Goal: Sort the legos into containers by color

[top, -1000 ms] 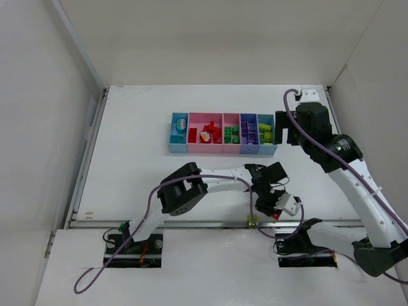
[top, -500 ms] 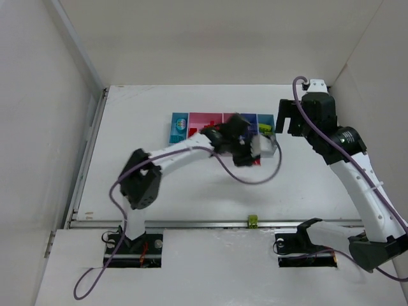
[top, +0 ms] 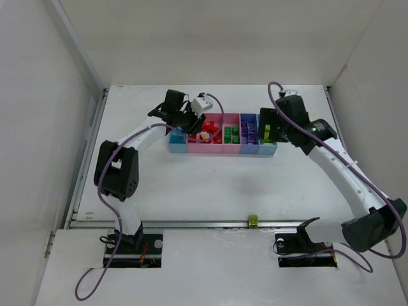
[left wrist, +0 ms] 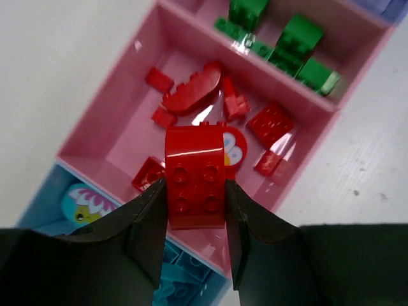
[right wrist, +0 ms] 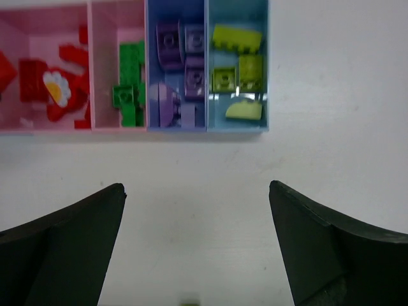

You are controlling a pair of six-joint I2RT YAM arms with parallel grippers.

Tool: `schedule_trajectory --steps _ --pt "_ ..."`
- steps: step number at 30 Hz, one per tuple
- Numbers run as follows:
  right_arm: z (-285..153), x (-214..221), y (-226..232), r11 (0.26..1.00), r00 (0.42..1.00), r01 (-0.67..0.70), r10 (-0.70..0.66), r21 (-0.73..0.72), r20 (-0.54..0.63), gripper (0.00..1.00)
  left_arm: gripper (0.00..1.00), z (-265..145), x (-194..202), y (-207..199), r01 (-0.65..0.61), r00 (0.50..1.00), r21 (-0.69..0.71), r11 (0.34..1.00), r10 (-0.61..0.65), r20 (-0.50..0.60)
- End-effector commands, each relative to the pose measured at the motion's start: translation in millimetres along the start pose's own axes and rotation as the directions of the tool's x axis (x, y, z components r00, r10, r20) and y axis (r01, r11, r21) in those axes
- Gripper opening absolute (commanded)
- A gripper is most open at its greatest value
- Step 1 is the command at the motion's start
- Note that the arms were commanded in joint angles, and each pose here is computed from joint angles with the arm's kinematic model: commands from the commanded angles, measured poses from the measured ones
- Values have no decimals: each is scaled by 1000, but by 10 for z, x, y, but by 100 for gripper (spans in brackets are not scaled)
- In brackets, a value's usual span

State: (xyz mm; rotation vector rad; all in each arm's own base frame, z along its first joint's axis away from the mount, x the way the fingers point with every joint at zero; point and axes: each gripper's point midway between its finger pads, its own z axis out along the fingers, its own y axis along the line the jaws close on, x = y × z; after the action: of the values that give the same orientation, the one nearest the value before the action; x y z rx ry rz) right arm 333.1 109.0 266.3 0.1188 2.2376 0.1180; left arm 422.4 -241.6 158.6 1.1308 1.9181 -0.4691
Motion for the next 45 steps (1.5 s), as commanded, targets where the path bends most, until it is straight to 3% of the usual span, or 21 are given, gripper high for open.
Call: schedule_trajectory --steps 1,2,5,6,7,15,24,33,38,45 --pt "-64 527 95 1000 989 5 -5 0 -148 100 15 143 174 186 26 999 36 999 -27 17" --pt "-113 662 191 999 985 30 -34 -26 -171 100 38 180 179 188 28 999 46 999 -29 18" --pt "-172 1032 234 999 965 27 -37 -41 -258 100 65 190 218 224 -13 1000 57 998 12 21" --pt "-206 1123 291 997 960 30 -47 -64 -275 100 87 207 201 189 -27 999 64 998 26 23" --pt "-222 1262 281 997 952 21 -41 -69 -304 100 98 154 132 194 -37 999 56 998 35 37" --pt "-443 2340 494 984 834 -58 -45 -170 -550 100 100 -203 -190 -205 -107 992 73 992 102 69" --pt "-449 3045 521 986 739 -79 -41 -147 -672 92 100 -434 -383 -393 53 996 46 998 -56 73" --pt "-259 3336 529 993 700 -7 -77 -115 -710 88 100 -516 -169 -573 81 996 45 996 -82 31" --pt "-209 3438 412 998 679 38 -66 -54 -731 71 100 -574 -196 -569 77 996 33 996 -79 36" --pt "-283 3482 188 995 661 97 -55 12 -748 71 100 -574 -203 -584 77 996 42 996 -79 39"
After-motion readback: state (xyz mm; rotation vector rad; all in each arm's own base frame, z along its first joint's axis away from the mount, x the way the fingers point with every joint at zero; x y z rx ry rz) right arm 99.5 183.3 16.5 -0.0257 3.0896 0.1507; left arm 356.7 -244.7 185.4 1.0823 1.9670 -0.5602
